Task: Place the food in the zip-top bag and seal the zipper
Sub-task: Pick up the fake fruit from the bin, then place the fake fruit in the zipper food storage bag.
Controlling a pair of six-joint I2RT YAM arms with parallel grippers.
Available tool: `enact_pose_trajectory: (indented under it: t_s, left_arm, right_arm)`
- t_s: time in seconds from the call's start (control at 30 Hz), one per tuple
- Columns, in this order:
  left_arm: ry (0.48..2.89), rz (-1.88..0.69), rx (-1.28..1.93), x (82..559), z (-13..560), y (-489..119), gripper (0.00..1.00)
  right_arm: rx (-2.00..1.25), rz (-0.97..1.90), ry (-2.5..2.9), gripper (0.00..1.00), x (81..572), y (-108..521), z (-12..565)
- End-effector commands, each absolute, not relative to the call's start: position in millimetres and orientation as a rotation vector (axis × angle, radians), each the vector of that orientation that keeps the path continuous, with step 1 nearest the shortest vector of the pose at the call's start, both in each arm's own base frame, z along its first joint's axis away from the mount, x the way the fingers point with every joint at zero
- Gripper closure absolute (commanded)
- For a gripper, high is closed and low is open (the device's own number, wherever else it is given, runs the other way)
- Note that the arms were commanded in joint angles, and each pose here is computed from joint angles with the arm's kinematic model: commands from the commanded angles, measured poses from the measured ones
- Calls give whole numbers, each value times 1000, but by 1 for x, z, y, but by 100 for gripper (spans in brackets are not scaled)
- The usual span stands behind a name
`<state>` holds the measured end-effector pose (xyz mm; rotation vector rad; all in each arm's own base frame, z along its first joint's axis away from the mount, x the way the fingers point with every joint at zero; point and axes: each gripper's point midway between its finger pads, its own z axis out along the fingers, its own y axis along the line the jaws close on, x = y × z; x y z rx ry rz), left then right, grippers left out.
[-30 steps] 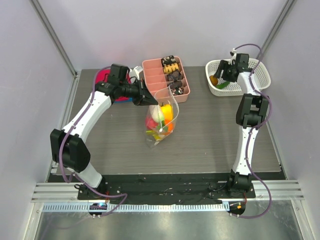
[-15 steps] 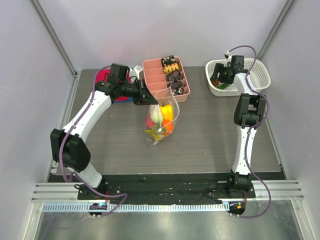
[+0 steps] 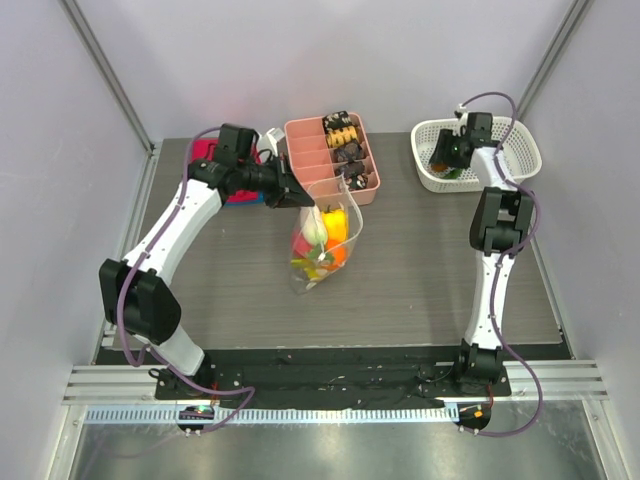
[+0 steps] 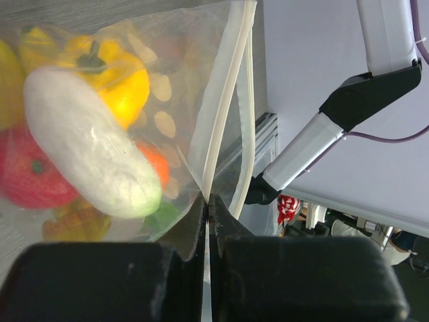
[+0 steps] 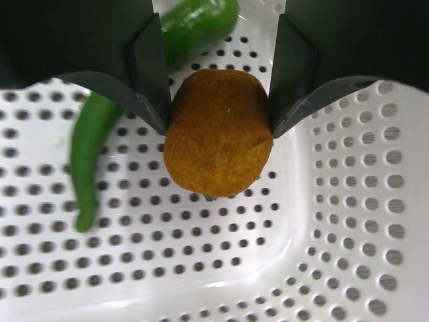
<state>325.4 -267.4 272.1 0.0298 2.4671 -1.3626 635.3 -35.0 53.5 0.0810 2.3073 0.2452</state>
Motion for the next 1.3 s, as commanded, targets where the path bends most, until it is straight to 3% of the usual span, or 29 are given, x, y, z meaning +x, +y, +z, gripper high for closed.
enact_pose_trajectory:
  t_s: [0.0,0.2,0.23,0.43,0.7,0.97,1.03,1.13,1.17,1.23,1.27]
  left_arm:
    - [2364,-1325,110,326,307,-263,100]
    - [2389,-1320,103,325,299,-263,100]
    - [2399,-1322,102,325,295,-263,100]
    - [2400,-1337,84,330,293,-266,100]
    - [2390,-1353,84,330,296,-267,100]
    - [2375,-1369,91,329,298,-269,100]
    - [2375,-1372,87,329,297,-269,100]
    - [2374,-1374,92,328,297,-269,100]
    - [2376,-1374,95,328,297,-269,100]
    - [2377,-1377,93,329,296,-269,100]
    - [2379,-1379,91,329,296,-269,100]
  right_arm:
    - [55,154,2033,99,644,-68,204]
    - [-90,524,1943,99,583,0,287]
    - [-124,574,1900,99,563,20,319]
    - [-263,878,1874,99,457,140,370]
    - [-442,1045,1982,98,353,252,344]
    - [-468,1011,2176,98,318,282,285]
    - [-457,994,2221,95,318,285,274]
    - [-414,937,2278,80,329,285,258]
    - [-389,926,2281,70,334,286,259]
    - [-366,891,2279,65,347,288,261]
    - [-347,885,2286,58,350,289,263]
